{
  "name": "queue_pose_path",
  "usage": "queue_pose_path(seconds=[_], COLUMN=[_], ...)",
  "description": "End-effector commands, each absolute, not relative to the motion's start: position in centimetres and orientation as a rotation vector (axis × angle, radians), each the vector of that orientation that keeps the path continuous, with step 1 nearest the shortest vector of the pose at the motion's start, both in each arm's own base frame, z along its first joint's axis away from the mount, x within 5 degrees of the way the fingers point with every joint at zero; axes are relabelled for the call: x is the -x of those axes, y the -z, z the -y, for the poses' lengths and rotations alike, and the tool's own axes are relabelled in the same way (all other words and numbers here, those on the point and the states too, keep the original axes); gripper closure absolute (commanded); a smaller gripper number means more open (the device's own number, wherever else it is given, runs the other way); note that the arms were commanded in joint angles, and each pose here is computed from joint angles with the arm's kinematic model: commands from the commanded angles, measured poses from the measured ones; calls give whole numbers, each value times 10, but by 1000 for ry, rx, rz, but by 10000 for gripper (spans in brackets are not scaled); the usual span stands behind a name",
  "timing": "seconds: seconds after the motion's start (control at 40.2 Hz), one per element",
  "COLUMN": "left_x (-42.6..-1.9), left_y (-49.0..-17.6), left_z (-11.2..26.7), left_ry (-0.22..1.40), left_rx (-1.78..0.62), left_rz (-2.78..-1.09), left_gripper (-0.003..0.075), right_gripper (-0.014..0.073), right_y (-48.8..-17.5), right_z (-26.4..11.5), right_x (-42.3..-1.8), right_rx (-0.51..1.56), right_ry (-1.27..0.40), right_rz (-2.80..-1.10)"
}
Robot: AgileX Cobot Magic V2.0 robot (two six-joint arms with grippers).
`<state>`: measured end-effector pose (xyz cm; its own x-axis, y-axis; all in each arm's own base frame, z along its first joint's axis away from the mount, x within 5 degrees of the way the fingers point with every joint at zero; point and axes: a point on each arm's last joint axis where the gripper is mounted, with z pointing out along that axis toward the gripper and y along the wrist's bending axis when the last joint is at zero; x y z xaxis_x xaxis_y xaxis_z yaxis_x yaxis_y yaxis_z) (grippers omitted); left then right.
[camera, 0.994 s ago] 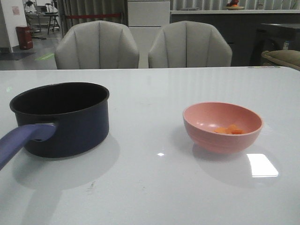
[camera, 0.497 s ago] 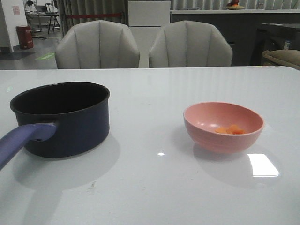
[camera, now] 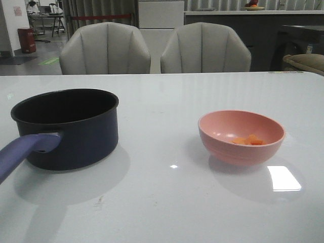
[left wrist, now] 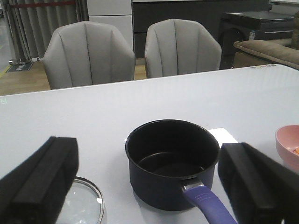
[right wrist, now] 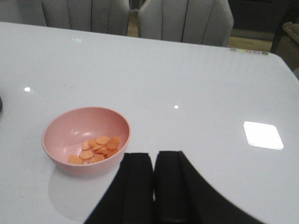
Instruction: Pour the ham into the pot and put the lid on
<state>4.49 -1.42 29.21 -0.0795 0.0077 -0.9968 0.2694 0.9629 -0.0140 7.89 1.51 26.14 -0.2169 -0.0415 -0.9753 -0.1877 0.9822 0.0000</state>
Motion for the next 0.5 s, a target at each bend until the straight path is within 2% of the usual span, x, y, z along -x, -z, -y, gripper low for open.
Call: queue_pose_path(seconds=[0.0, 0.149, 0.199, 0.348, 0.398, 0.472], left_x=[-45, -45, -45, -45, -45, -45], left_y=[-307, -307, -307, -307, -307, -307], left_z=[14, 14, 14, 14, 14, 14], left_ry=[233, 233, 233, 233, 233, 233], left_rx=[-200, -200, -200, -200, -200, -200], left_rz=[-1546, -1546, -1546, -1546, -1546, -1546], left_gripper=[83, 83, 83, 83, 83, 83], right_gripper=[443, 416, 356, 85, 36, 28], right_y=[-277, -281, -285, -291, -292, -293], right_z=[-16, -19, -20, -26, -28, -32], right_x=[-85, -96, -101, -128, -139, -159], right_rx=[162, 126, 114, 104, 102, 89], right_ry=[-139, -179, -193, -204, -205, -216], right_rz=[-1718, -1710, -1726, -1827, -1865, -1929])
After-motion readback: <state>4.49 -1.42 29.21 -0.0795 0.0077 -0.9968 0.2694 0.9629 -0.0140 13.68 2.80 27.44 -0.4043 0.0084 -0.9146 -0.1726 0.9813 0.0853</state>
